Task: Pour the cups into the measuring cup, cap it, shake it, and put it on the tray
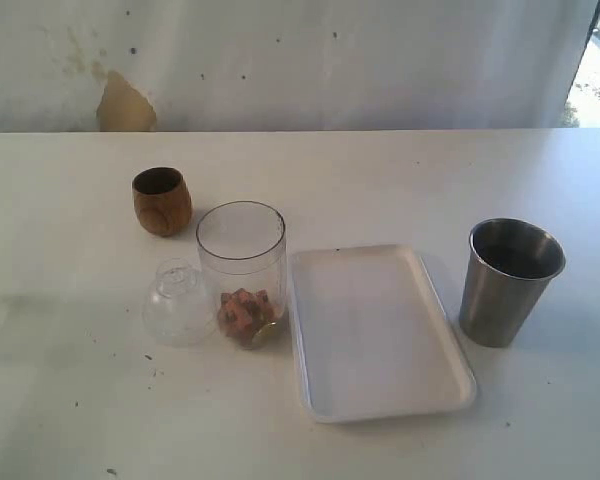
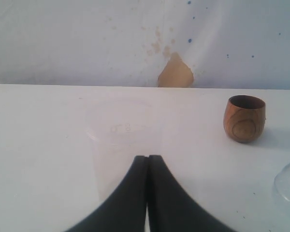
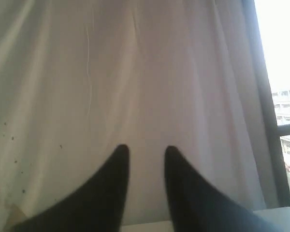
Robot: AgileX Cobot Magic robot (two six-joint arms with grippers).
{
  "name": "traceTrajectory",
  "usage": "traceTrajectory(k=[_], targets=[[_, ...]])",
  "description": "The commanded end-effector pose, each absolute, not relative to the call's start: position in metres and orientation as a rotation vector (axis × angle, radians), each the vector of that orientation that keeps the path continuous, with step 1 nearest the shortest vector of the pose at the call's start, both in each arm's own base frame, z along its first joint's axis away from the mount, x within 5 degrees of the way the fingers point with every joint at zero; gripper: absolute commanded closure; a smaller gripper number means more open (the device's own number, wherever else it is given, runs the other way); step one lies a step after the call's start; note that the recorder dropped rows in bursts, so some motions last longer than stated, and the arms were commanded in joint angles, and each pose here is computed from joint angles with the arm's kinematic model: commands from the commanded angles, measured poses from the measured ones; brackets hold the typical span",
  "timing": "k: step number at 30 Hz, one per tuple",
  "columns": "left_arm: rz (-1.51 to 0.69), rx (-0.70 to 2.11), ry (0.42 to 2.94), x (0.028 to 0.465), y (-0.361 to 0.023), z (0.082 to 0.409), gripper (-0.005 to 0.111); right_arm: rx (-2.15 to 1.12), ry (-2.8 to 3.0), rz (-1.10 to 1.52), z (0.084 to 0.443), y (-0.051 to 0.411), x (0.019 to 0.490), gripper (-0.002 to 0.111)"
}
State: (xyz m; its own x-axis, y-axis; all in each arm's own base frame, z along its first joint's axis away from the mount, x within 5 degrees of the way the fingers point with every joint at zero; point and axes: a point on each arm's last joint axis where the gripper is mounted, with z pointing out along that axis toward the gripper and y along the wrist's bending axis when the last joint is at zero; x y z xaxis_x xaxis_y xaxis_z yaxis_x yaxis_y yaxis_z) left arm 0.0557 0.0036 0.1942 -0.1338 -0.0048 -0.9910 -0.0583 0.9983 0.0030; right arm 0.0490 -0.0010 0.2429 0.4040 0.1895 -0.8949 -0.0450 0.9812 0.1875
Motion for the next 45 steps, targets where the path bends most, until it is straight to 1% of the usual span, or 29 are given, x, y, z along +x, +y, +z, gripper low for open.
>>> traceTrajectory(k=[1, 2, 3, 4, 10, 15, 21, 24, 28, 31, 34, 38, 45], targets=[[0.044, -0.05, 1.694, 0.056, 0.004, 0.194, 0.107, 0.133, 1.112, 0.145, 0.245, -0.001, 0.047, 0.026], [0.044, -0.05, 1.694, 0.056, 0.004, 0.194, 0.107, 0.136, 1.117, 0.149, 0.245, -0.001, 0.048, 0.019], [0.044, -0.05, 1.694, 0.056, 0.004, 0.194, 0.107, 0.148, 1.133, 0.163, 0.244, -0.001, 0.05, 0.015], [0.044, -0.05, 1.694, 0.056, 0.004, 0.194, 0.107, 0.157, 1.153, 0.17, 0.243, -0.001, 0.053, 0.014], [0.044, -0.05, 1.694, 0.056, 0.004, 0.194, 0.107, 0.175, 1.311, 0.164, 0.233, -0.002, 0.072, 0.019], [0.044, -0.05, 1.694, 0.056, 0.004, 0.194, 0.107, 0.055, 1.507, 0.093, 0.218, 0.002, 0.092, 0.019], [0.044, -0.05, 1.694, 0.056, 0.004, 0.194, 0.107, 0.027, 1.624, 0.11, 0.204, 0.003, 0.115, 0.019], [0.044, -0.05, 1.694, 0.056, 0.004, 0.194, 0.107, -0.01, 1.727, 0.078, 0.191, 0.003, 0.124, 0.016], [0.044, -0.05, 1.694, 0.056, 0.004, 0.194, 0.107, -0.021, 1.81, 0.081, 0.182, 0.003, 0.138, 0.003], [0.044, -0.05, 1.694, 0.056, 0.004, 0.194, 0.107, -0.042, 1.825, 0.097, 0.177, 0.004, 0.149, 0.003], [0.044, -0.05, 1.694, 0.056, 0.004, 0.194, 0.107, -0.188, 1.793, 0.095, 0.17, 0.01, 0.158, 0.003], [0.044, -0.05, 1.694, 0.056, 0.004, 0.194, 0.107, -0.232, 1.739, 0.111, 0.16, 0.013, 0.171, 0.003], [0.045, -0.049, 1.694, 0.056, 0.004, 0.194, 0.107, -0.161, 1.831, 0.083, 0.131, 0.005, 0.2, 0.003]])
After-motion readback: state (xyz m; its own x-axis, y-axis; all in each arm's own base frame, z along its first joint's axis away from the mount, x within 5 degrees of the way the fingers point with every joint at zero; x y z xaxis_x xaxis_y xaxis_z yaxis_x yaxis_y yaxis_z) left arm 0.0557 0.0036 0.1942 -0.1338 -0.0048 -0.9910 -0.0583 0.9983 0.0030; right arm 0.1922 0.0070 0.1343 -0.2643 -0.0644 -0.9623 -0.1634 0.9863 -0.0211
